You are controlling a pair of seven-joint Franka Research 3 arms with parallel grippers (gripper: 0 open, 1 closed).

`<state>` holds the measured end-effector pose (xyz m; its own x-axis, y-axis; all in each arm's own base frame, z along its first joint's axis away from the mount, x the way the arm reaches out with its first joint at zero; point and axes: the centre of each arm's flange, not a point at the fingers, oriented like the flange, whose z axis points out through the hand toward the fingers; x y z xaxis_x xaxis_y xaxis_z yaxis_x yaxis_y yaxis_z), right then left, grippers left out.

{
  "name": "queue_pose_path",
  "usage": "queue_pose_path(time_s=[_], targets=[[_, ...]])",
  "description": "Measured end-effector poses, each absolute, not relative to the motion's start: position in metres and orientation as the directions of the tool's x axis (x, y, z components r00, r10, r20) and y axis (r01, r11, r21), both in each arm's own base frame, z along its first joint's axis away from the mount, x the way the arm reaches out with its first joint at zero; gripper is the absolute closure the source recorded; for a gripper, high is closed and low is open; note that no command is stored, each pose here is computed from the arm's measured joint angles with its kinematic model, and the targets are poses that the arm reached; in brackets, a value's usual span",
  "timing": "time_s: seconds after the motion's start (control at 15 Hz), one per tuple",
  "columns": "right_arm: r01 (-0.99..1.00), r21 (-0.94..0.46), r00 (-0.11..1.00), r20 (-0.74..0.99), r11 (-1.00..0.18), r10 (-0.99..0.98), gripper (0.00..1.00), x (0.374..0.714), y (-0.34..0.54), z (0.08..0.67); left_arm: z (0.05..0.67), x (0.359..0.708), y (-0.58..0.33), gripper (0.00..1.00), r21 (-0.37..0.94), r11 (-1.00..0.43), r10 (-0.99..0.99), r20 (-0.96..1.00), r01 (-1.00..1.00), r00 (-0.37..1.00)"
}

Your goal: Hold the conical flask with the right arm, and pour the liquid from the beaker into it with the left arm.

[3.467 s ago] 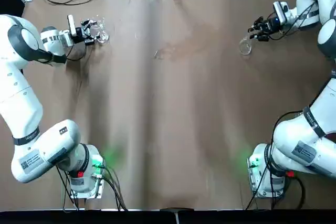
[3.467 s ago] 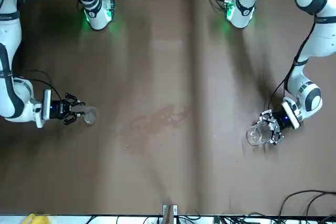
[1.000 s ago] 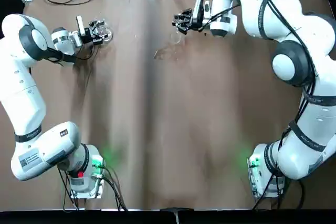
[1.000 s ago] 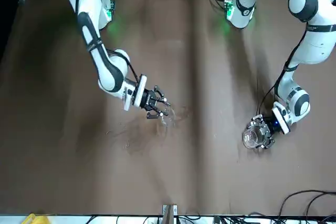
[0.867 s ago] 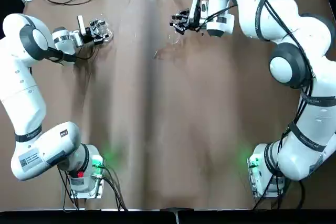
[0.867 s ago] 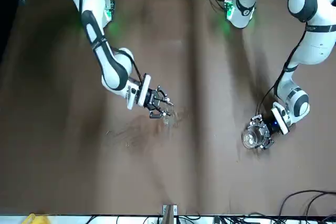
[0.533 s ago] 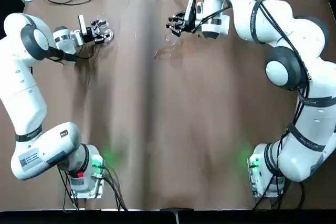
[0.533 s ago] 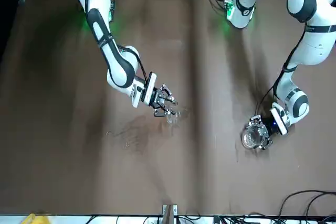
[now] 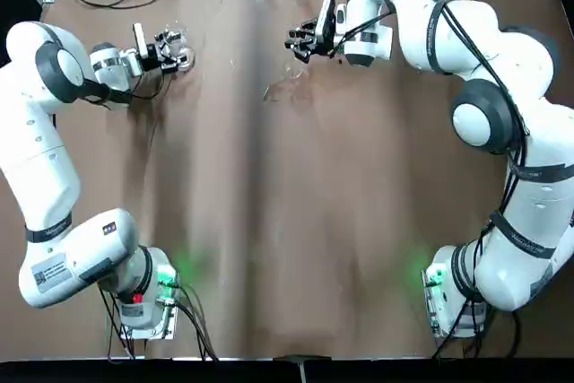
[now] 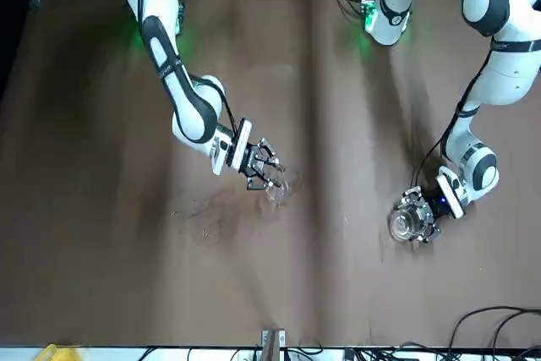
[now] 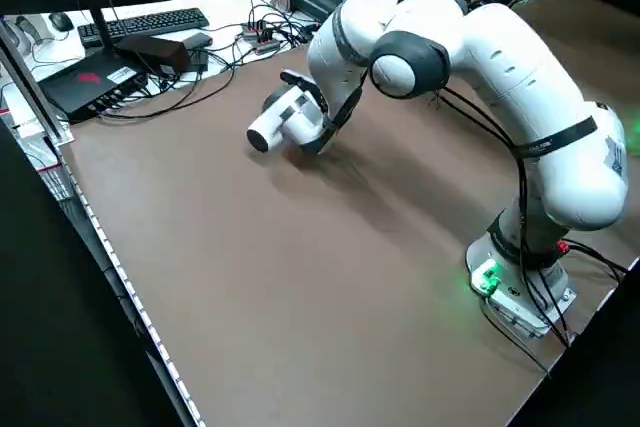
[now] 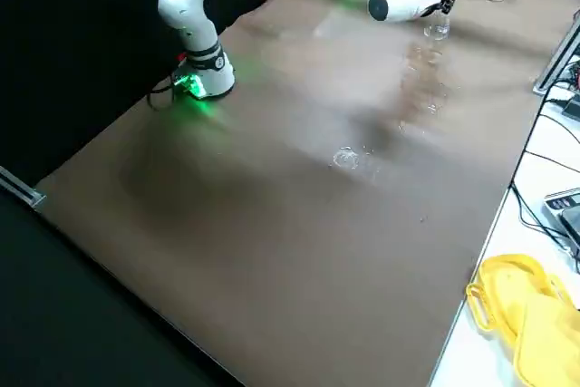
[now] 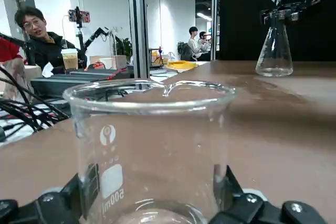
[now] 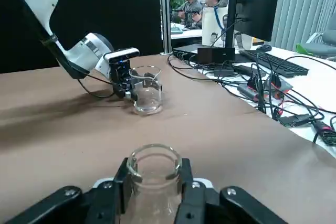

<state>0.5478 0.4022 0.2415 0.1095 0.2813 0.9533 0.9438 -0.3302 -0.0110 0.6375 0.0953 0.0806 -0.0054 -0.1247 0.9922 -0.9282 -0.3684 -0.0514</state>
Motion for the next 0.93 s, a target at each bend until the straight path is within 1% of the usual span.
queue_pose_path(time_s=[0.33,0.53,0.87,0.93], targets=[[0.943,-0.01,0.11,0.953,-0.332,0.283,0.61,0.548,0.402,0.242,0.125,0.662,0.074,0.02,-0.104,-0.326,-0.143,0.988,-0.94,-0.059],[0.943,-0.01,0.11,0.953,-0.333,0.283,0.61,0.549,0.402,0.242,0.158,0.671,0.045,0.02,-0.144,-0.229,-0.188,0.977,-0.963,-0.102],[0.942,-0.011,0.113,0.952,-0.335,0.285,0.61,0.549,0.402,0.241,0.208,0.685,-0.005,0.02,-0.128,-0.149,-0.256,0.963,-0.98,-0.087],[0.942,-0.012,0.114,0.952,-0.336,0.285,0.61,0.549,0.402,0.241,0.223,0.688,-0.027,0.02,-0.127,-0.118,-0.288,0.954,-0.985,-0.089]])
